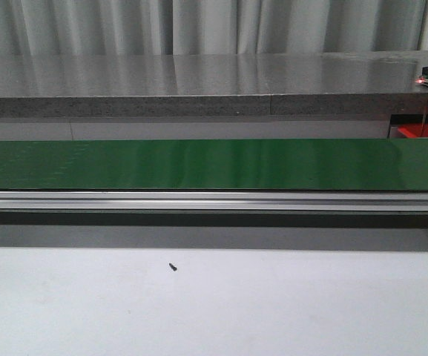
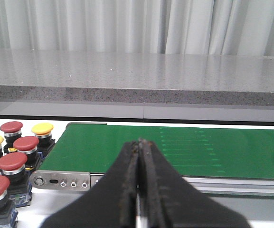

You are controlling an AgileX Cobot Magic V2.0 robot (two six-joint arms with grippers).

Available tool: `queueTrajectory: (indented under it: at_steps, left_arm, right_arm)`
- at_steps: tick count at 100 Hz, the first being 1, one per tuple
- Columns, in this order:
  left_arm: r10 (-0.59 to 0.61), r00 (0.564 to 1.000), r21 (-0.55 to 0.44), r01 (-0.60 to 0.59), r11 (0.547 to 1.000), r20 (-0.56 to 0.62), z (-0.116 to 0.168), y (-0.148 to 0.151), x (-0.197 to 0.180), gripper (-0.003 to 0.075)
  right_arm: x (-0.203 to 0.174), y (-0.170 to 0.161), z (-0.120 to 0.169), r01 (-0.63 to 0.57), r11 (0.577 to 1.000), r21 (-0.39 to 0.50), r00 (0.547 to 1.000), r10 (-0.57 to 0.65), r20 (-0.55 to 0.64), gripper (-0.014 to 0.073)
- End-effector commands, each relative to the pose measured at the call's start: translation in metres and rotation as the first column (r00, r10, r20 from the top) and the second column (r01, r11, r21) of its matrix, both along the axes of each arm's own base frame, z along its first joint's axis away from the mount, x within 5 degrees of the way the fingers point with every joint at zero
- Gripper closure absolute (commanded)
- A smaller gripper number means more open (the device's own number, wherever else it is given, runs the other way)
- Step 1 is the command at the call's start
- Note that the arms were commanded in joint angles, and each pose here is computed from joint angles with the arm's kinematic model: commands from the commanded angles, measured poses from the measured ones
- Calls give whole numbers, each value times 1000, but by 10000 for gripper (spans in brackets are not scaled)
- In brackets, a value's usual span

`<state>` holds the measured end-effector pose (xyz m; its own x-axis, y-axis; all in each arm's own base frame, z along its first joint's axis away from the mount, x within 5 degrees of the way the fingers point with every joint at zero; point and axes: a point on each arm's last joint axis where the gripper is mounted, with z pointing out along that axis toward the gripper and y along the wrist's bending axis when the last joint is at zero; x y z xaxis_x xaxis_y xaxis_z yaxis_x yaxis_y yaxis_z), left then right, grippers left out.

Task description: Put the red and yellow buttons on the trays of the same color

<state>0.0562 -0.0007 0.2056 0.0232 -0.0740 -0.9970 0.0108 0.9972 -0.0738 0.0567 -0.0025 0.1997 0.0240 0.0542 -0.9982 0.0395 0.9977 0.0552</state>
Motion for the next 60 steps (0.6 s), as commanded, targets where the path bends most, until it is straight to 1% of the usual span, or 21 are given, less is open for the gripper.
queueTrajectory:
  at_steps: [1, 34, 39, 44, 51, 60]
  left_arm:
    - [10, 998, -21, -9, 1000, 70, -5, 1, -1, 740]
    - [12, 995, -21, -10, 1000, 99, -1, 1, -2, 740]
    - [10, 996, -22, -8, 1000, 85, 0, 1, -2, 740]
    - [9, 996, -41, -6, 999, 85, 4, 1, -2, 740]
    - [8, 996, -43, -4, 999, 85, 14, 1, -2, 740]
    - [13, 999, -46, -12, 999, 38, 29, 1, -2, 740]
  right_arm:
    - [-3, 1, 14, -7, 1000, -11, 993, 9, 115, 717]
    - [-3, 1, 14, -7, 1000, -11, 993, 9, 115, 717]
    - [-3, 1, 14, -7, 1000, -11, 993, 9, 115, 717]
    - [-3, 1, 14, -7, 1000, -11, 993, 9, 115, 717]
    - [-3, 1, 14, -7, 1000, -11, 993, 9, 115, 717]
    - [-3, 1, 14, -7, 1000, -11, 993, 9, 115, 717]
